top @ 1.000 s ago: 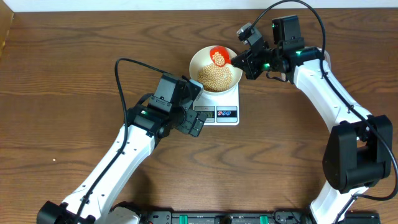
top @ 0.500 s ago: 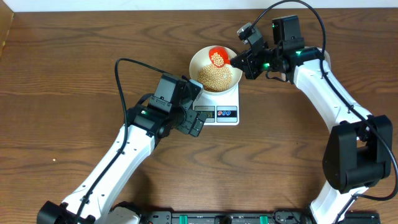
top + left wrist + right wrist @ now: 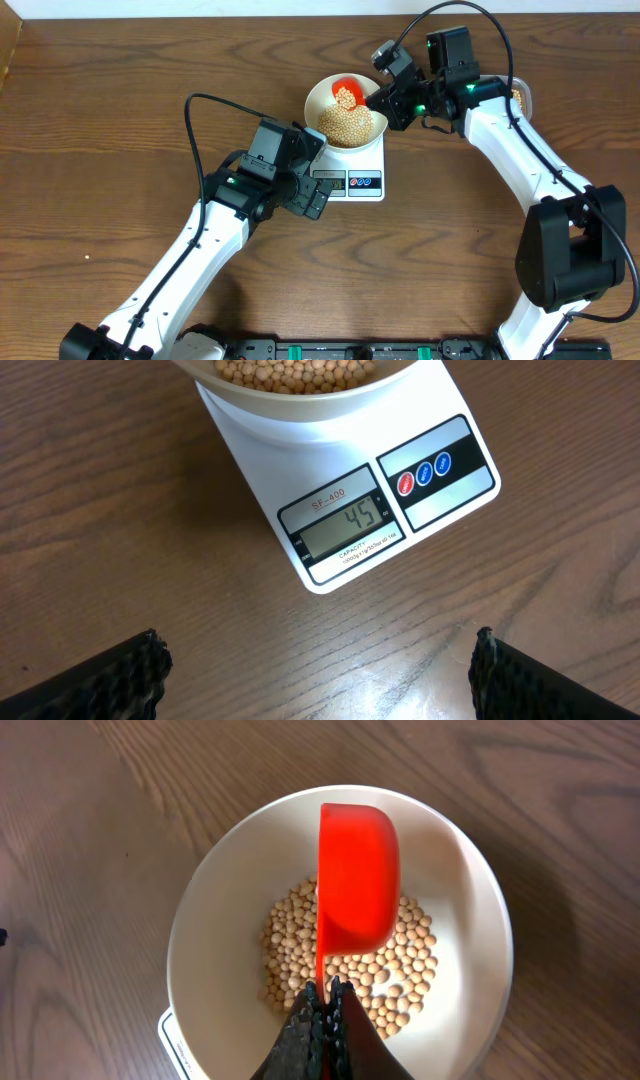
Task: Scoop item into bowl and weigh 50g on scale
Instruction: 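Tilt the scoop with the right gripper to trickle beans into the bowl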
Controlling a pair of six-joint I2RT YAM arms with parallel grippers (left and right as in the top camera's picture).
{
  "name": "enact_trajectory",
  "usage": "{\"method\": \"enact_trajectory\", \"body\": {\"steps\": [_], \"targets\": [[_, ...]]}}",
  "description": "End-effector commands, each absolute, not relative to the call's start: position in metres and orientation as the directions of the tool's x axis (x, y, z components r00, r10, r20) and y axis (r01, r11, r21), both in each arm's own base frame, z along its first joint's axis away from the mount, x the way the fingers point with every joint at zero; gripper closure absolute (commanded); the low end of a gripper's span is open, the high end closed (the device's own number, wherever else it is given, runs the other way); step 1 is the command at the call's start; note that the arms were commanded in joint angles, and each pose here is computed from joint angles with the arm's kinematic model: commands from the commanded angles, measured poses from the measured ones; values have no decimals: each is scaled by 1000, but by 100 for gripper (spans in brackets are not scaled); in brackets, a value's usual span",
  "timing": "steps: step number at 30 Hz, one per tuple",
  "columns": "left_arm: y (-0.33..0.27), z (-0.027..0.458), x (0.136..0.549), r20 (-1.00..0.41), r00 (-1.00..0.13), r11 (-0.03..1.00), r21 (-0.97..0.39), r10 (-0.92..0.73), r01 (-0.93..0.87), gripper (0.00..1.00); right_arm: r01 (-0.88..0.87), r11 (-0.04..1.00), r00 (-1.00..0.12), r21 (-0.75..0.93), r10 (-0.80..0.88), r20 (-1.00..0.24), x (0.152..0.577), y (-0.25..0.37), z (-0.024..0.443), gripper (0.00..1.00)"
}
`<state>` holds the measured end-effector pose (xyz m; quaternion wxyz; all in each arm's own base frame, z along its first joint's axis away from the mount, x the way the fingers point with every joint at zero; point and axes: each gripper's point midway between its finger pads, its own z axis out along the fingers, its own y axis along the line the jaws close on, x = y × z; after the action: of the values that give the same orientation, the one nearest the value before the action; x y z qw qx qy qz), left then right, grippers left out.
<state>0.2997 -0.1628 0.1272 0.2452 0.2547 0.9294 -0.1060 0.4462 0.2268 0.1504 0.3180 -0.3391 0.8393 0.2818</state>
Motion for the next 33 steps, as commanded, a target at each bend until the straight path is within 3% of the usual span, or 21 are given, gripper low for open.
{"method": "enact_trajectory", "body": {"steps": [1,33], "targets": [[-163,129,302,-513,-740,842,-58,436,537,2,-763,603,-544,234,-402,-737,446,228,155,99],[-163,129,302,-513,-740,842,-58,436,537,2,-737,617,-580,277,-366,-728,447,226,156,99]]}}
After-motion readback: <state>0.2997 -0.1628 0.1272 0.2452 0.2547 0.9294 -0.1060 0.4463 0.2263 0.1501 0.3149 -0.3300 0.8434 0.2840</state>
